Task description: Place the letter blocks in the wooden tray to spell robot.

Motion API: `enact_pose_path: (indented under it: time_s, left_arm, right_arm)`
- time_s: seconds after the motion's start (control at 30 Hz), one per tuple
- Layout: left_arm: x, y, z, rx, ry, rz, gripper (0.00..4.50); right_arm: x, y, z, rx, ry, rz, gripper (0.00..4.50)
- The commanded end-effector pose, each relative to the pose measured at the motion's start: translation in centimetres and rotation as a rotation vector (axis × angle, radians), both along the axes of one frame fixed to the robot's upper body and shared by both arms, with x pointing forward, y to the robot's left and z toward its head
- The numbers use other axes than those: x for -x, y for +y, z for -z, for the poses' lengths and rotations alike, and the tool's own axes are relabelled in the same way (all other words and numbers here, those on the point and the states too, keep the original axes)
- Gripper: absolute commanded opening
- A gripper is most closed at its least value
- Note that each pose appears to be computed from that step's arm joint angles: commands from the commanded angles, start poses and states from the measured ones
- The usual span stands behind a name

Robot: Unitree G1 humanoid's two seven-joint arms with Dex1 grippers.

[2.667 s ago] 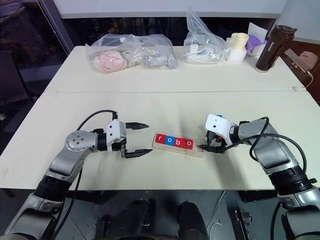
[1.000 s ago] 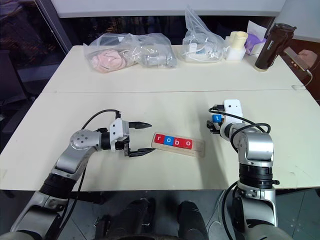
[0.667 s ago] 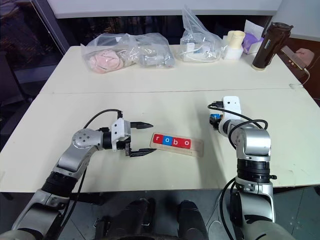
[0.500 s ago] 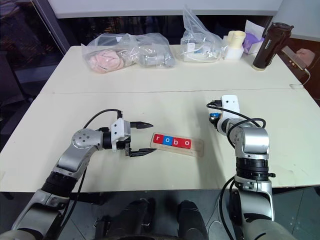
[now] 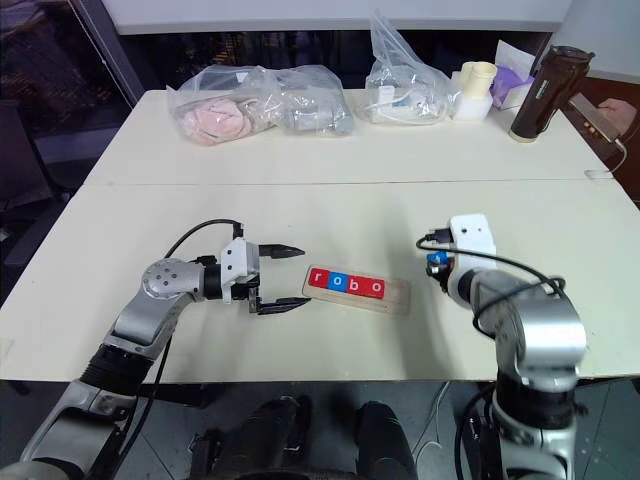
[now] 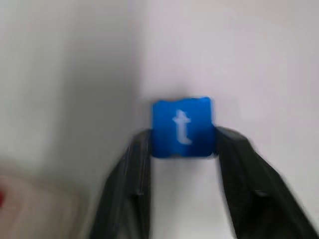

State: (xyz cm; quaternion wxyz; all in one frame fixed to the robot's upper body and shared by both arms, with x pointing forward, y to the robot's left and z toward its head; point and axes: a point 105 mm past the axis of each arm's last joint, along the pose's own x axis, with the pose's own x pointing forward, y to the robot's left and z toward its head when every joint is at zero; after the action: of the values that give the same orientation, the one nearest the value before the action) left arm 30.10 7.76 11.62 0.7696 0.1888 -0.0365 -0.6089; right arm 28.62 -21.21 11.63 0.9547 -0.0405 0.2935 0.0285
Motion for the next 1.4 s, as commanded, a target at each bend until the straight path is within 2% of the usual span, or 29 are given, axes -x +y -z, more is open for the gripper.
enact_pose_path:
  time_s: [0.03,0.13,0.27,0.33,0.4,0.5,0.57,0.73,0.9,1.0,1.13,1.4]
  left_arm:
    - [0.2,-0.2,-0.5,0.007,-0.038,0.019,4.50]
    - [0.2,-0.5,-0.4,0.009,-0.038,0.031,4.50]
    - [0.3,-0.6,-0.4,0.009,-0.039,0.039,4.50]
    - [0.3,-0.6,-0.4,0.010,-0.039,0.040,4.50]
    - [0.4,-0.5,-0.4,0.009,-0.038,0.040,4.50]
    - [0.4,-0.4,-0.4,0.008,-0.037,0.037,4.50]
    - [0.4,-0.4,-0.4,0.008,-0.036,0.035,4.50]
    - [0.5,-0.4,-0.3,0.007,-0.035,0.034,4.50]
    - [0.4,-0.7,-0.4,0.006,-0.038,0.043,4.50]
    - [0.3,-0.7,-0.5,0.001,-0.044,0.047,4.50]
    - [0.2,-0.5,-0.6,-0.004,-0.056,0.035,4.50]
    - [0.4,0.1,-0.5,-0.017,-0.054,0.020,4.50]
  right_arm:
    - [1.9,1.1,-0.5,-0.012,-0.061,-0.021,1.16]
    - [3.3,0.8,0.5,-0.001,-0.035,0.008,1.16]
    - [3.6,-0.3,0.8,0.050,-0.016,0.052,1.16]
    - [3.6,-0.4,0.8,0.052,-0.017,0.056,2.21]
    - [3.5,-0.3,0.7,0.048,-0.020,0.052,2.94]
    - [3.6,-0.3,0.6,0.052,-0.015,0.026,4.46]
    - [3.5,0.2,-0.1,0.059,-0.012,-0.079,4.46]
    - [3.4,0.8,-2.9,0.203,-0.026,-0.425,4.46]
    - [3.3,-0.6,-2.7,0.307,-0.025,-0.746,4.46]
    - [3.0,-2.4,-1.6,0.361,0.030,-0.917,4.46]
    - [1.0,-4.7,-0.5,0.363,0.086,-1.006,4.46]
    - [0.3,-5.0,0.7,0.309,0.136,-1.116,4.46]
